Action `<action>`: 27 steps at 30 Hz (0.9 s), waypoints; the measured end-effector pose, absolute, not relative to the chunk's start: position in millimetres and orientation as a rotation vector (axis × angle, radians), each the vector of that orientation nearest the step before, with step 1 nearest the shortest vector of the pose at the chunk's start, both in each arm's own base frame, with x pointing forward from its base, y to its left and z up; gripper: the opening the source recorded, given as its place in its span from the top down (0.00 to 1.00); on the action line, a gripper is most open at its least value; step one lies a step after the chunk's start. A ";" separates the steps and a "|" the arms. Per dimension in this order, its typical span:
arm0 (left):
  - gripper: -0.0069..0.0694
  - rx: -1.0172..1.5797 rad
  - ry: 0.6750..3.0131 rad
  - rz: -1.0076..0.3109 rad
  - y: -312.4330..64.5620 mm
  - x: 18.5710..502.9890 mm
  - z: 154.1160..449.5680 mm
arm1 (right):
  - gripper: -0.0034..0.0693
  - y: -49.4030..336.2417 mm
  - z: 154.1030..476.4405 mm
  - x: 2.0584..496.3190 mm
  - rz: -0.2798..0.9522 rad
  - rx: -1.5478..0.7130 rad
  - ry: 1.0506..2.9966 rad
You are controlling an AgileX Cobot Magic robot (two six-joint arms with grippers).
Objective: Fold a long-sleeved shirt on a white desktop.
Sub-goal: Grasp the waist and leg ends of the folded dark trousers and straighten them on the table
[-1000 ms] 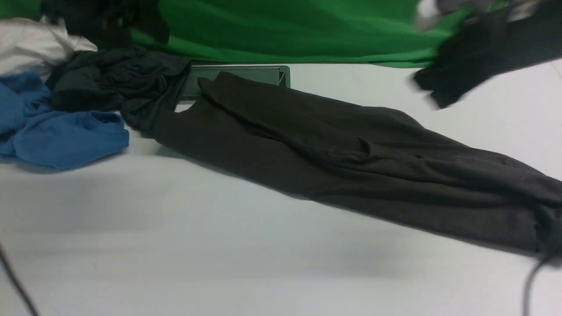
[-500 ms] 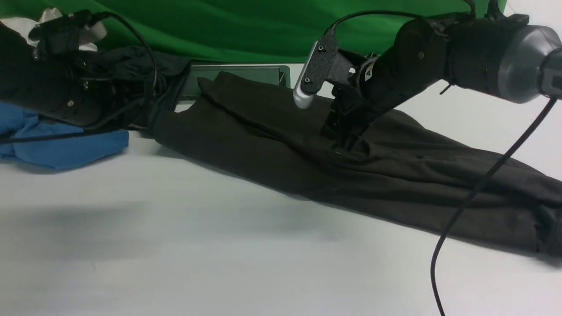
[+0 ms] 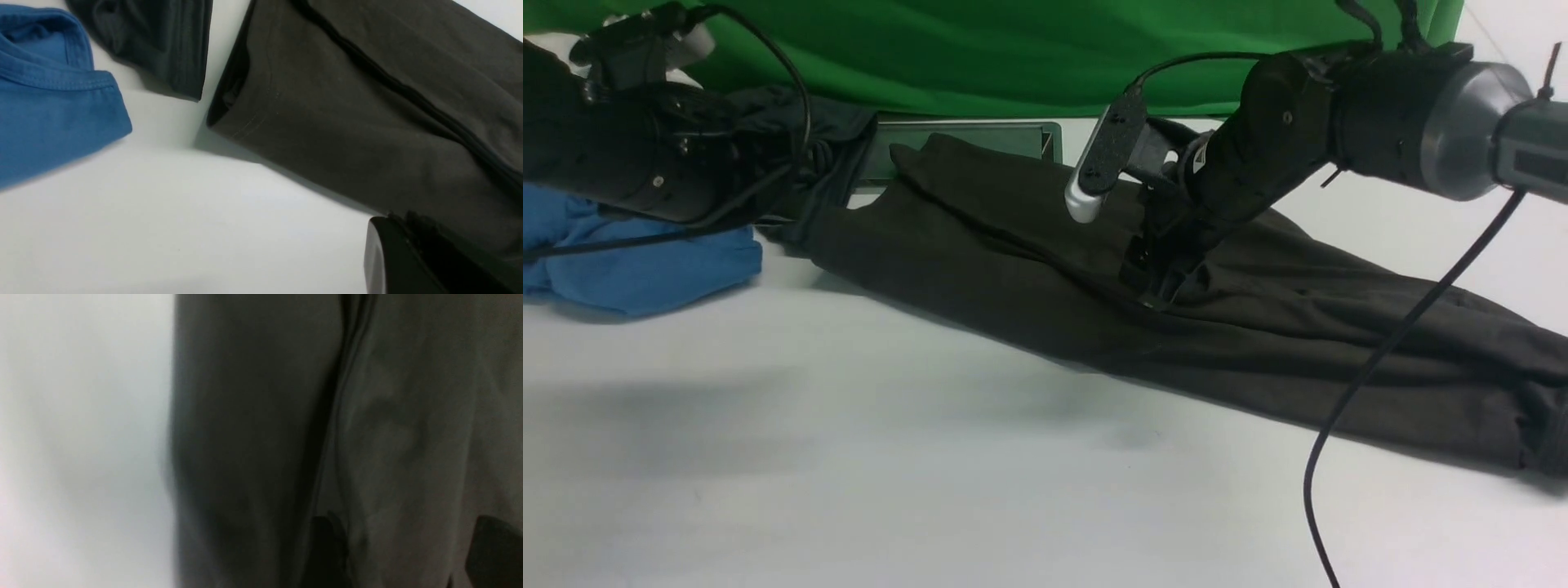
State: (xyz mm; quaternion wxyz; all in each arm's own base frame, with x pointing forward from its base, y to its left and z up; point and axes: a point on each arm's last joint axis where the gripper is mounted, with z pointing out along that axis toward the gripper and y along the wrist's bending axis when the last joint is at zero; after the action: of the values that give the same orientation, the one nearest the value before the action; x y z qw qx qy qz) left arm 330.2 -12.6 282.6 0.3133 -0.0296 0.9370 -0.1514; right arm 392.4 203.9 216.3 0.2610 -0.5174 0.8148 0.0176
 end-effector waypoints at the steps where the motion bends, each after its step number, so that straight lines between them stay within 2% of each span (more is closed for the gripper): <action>1: 0.83 -0.075 2.471 -0.398 -12.6 330.2 282.6 | 0.31 204.8 213.4 394.3 0.047 -1.393 2.200; 10: 0.83 -0.070 2.471 -0.396 -12.6 330.2 282.6 | 0.31 209.1 194.7 394.8 0.106 -1.356 2.239; 13: 0.83 -0.069 2.470 -0.395 -12.6 330.3 282.6 | 0.34 209.0 187.1 394.7 0.107 -1.365 2.249; 18: 0.82 -0.070 2.467 -0.392 -12.4 330.5 282.8 | 0.53 210.2 176.3 397.5 0.105 -1.367 2.254; 19: 0.82 -0.069 2.467 -0.391 -12.3 330.6 282.8 | 0.62 210.3 174.8 397.9 0.104 -1.368 2.253; 20: 0.82 -0.069 2.467 -0.391 -12.3 330.6 282.8 | 0.64 210.3 174.8 398.0 0.103 -1.367 2.252; 21: 0.81 -0.068 2.467 -0.390 -12.3 330.6 282.8 | 0.74 210.2 175.4 398.8 0.102 -1.363 2.248; 22: 0.81 -0.068 2.467 -0.390 -12.3 330.6 282.8 | 0.75 210.2 175.4 398.8 0.102 -1.363 2.248; 25: 0.81 -0.064 2.468 -0.383 -11.9 330.6 282.7 | 0.88 210.4 175.8 399.3 0.100 -1.360 2.243; 27: 0.81 -0.062 2.468 -0.380 -11.8 330.6 282.6 | 0.89 210.4 175.8 399.3 0.099 -1.361 2.242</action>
State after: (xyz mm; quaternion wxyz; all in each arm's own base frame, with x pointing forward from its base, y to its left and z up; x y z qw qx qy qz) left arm 330.6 -11.8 282.6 0.3162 -0.0236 0.9373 -0.1445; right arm 399.3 210.4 175.8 0.2557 -0.5013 0.8258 0.0366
